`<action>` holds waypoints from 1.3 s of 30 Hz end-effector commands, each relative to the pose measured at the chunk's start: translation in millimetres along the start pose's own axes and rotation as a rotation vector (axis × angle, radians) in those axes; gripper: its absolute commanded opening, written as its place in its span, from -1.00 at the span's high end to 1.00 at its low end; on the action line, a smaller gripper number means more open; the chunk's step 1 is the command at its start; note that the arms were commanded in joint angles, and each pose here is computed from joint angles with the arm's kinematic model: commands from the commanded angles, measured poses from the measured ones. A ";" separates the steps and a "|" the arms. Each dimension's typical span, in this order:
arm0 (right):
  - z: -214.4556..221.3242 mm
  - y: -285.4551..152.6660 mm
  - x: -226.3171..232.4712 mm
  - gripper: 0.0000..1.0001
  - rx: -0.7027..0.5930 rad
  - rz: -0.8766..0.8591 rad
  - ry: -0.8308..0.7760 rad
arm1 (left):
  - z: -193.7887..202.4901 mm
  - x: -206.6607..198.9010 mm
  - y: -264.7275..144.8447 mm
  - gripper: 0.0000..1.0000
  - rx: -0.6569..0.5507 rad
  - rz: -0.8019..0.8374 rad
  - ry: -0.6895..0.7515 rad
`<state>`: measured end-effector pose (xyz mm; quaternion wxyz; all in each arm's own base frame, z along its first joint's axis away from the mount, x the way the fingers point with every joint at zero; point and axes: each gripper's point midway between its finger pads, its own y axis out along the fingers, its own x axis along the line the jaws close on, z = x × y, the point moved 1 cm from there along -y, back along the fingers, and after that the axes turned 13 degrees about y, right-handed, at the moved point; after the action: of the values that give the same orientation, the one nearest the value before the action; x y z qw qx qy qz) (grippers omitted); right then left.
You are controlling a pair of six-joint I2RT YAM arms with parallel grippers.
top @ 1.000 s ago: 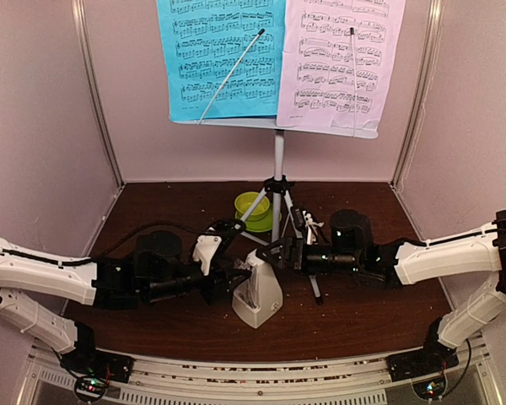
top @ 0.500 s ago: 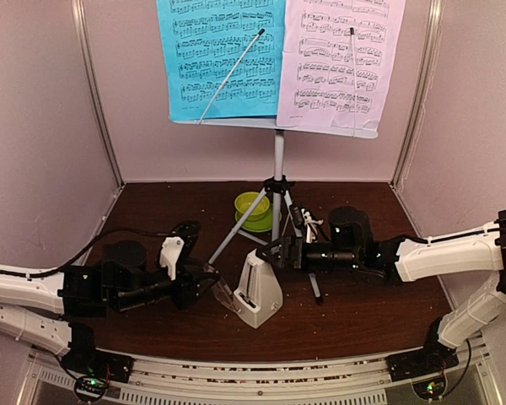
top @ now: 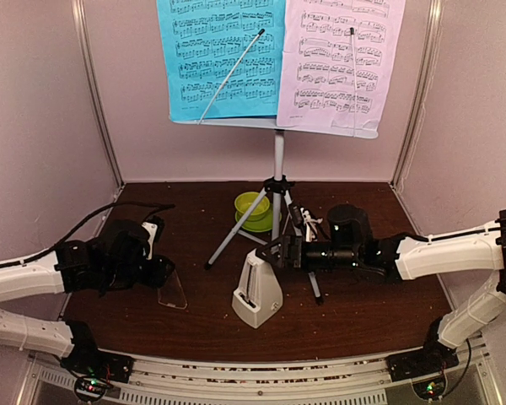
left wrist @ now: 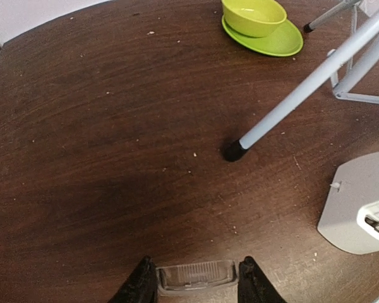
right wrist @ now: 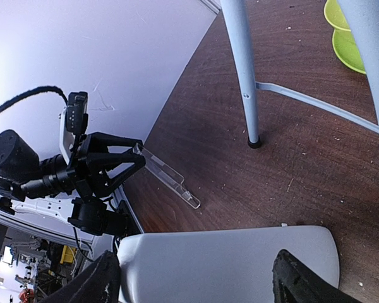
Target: Set up the instrument practice props
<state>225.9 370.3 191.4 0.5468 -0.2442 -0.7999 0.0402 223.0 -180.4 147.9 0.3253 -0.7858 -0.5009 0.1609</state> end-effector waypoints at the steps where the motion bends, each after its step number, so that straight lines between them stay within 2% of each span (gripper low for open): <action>1: 26.1 2.8 -50.3 -0.66 0.097 0.185 0.027 | -17.3 10.0 6.8 0.48 0.072 -0.066 0.034; 7: 23.9 2.1 -45.0 -0.68 0.098 0.181 0.015 | -34.2 25.0 37.8 0.33 0.118 -0.145 0.045; 11: 19.6 1.1 -35.7 -0.71 0.096 0.170 0.000 | -52.2 36.5 51.5 0.17 0.086 -0.168 0.058; 15: 11.2 0.4 -21.7 -0.74 0.080 0.153 -0.019 | -58.7 52.0 63.6 0.06 0.116 -0.194 0.069; 21: -4.6 -2.2 4.4 -0.78 0.051 0.123 -0.042 | -61.9 58.0 63.4 -0.54 0.127 -0.202 0.083; 23: -9.2 -5.8 12.4 -0.81 0.038 0.115 -0.047 | -62.0 61.1 57.4 -0.60 0.118 -0.214 0.064; 26: -14.2 -14.7 23.4 -0.81 0.019 0.104 -0.052 | -64.5 55.7 46.3 -0.59 0.066 -0.168 0.021; 33: -10.2 -47.8 19.4 -0.77 -0.023 0.136 -0.043 | -62.4 11.6 17.8 -0.35 -0.138 0.098 0.015; 39: 9.5 -69.3 -16.1 -0.61 -0.040 0.213 0.005 | -40.2 -18.1 17.0 -0.09 -0.143 0.195 0.044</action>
<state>205.9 325.0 235.9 0.5222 -0.2945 -0.7984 0.0553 258.8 -192.5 163.0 0.2961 -0.8246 -0.4618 0.1385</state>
